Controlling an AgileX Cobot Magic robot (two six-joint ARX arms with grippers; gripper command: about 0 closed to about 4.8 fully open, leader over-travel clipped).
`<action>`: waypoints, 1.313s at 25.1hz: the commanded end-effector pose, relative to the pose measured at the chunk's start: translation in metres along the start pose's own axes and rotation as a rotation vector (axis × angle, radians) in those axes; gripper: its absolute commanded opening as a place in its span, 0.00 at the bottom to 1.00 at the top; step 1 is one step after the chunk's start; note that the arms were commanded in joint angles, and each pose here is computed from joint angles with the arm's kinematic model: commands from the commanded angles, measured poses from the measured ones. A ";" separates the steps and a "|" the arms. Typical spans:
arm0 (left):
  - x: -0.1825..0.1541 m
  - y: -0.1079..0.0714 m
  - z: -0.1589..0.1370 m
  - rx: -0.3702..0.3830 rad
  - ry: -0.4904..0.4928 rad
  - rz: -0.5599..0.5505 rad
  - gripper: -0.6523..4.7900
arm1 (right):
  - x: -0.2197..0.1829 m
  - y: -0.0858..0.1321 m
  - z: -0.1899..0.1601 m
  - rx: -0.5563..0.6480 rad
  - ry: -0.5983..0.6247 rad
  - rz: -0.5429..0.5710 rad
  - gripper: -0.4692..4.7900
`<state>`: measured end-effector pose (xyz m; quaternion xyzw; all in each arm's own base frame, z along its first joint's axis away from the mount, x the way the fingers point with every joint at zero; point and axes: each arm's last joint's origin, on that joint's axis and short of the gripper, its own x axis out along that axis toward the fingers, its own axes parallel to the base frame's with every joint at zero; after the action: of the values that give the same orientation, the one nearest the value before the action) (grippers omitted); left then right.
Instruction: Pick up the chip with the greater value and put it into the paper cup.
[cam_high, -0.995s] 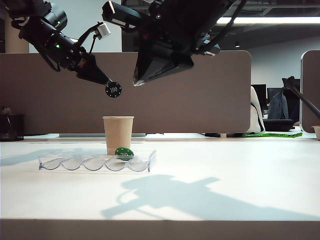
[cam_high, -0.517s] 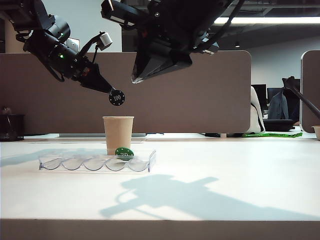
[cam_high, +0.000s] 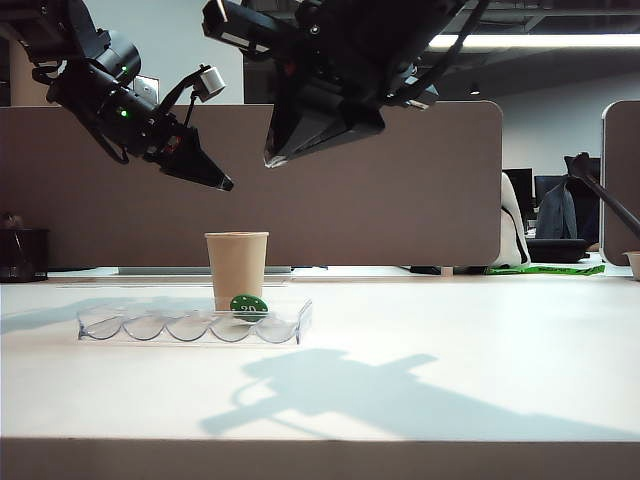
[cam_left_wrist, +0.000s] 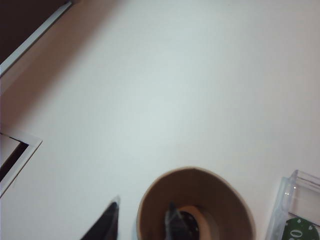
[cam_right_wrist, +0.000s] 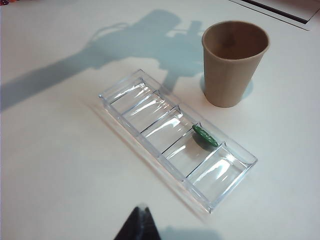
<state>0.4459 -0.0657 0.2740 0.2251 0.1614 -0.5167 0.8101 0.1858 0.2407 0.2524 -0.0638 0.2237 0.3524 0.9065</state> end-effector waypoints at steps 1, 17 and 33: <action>-0.001 0.000 0.003 0.007 -0.008 0.003 0.33 | -0.001 0.000 0.003 0.005 -0.018 0.000 0.08; -0.017 -0.002 0.020 -0.077 -0.004 0.066 0.11 | -0.011 -0.053 0.022 -0.012 -0.158 -0.154 0.08; -0.056 -0.014 0.055 -0.215 0.022 0.222 0.11 | -0.093 -0.167 -0.004 0.128 -0.288 -0.359 0.08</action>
<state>0.4148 -0.0586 0.3404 0.1671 0.1875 -0.4193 0.8724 0.2371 0.0655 0.2785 0.0026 0.1156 0.1722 0.9782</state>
